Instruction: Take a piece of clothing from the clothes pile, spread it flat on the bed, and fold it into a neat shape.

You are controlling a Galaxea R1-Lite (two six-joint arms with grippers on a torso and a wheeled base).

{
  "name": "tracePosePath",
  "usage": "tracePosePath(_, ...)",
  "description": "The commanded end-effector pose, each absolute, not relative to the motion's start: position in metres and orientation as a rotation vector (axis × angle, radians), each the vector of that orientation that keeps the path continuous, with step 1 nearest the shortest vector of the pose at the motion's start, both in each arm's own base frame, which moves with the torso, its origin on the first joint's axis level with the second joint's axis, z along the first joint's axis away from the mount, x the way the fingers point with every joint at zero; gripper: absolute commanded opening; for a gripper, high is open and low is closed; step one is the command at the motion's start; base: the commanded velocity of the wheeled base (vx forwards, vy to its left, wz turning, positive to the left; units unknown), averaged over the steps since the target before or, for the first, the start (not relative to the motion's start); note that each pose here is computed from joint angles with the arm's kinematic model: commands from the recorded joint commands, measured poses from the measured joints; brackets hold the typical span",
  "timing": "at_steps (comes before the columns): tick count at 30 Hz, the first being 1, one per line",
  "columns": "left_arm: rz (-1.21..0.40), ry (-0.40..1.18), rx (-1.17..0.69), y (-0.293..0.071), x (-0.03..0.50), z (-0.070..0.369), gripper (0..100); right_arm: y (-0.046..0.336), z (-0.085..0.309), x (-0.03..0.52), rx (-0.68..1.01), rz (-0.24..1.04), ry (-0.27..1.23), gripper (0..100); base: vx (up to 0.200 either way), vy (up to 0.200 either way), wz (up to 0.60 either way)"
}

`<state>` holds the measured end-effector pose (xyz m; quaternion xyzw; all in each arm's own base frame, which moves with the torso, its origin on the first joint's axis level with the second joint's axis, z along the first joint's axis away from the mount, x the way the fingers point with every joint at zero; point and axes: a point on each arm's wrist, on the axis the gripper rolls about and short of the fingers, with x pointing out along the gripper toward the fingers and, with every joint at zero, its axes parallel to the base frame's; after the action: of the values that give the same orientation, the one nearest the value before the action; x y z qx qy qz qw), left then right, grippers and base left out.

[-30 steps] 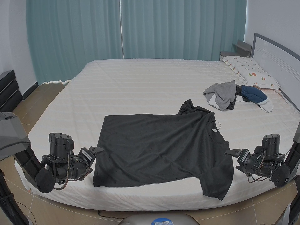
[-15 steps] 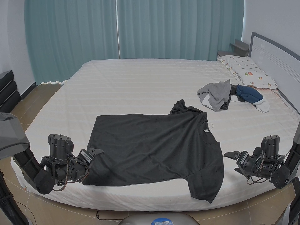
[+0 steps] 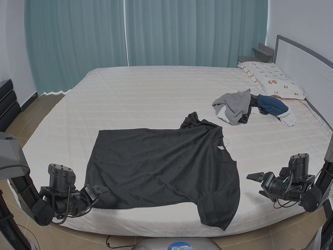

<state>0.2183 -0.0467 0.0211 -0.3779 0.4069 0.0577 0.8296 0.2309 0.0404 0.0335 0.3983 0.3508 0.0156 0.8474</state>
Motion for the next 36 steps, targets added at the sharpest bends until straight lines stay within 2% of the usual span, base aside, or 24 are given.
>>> tracePosePath(1,0.193,0.900,-0.787,-0.032,0.215,0.010,100,0.041,0.031,0.229,0.838,0.033,0.753,100,0.000,0.000,0.00)
tracePosePath(10,0.265,0.975,-0.742,-0.019,0.219,-0.016,100,0.041,0.028,0.230,0.838,0.031,0.767,100,0.000,0.000,0.00)
tracePosePath(23,0.285,0.913,-0.757,-0.011,0.233,-0.025,100,0.043,0.025,0.230,0.835,0.032,0.782,100,0.000,0.000,0.00)
tracePosePath(24,0.286,0.915,-0.757,-0.011,0.233,-0.026,0,0.043,0.025,0.230,0.836,0.031,0.783,100,0.000,0.000,0.00)
tracePosePath(29,0.323,0.885,-0.739,-0.009,0.233,-0.027,0,0.047,0.017,0.231,0.822,0.027,0.818,100,0.000,0.000,0.00)
tracePosePath(36,0.339,0.894,-0.621,-0.008,0.224,-0.027,0,0.061,0.008,0.232,0.795,0.062,0.870,100,0.000,0.000,0.00)
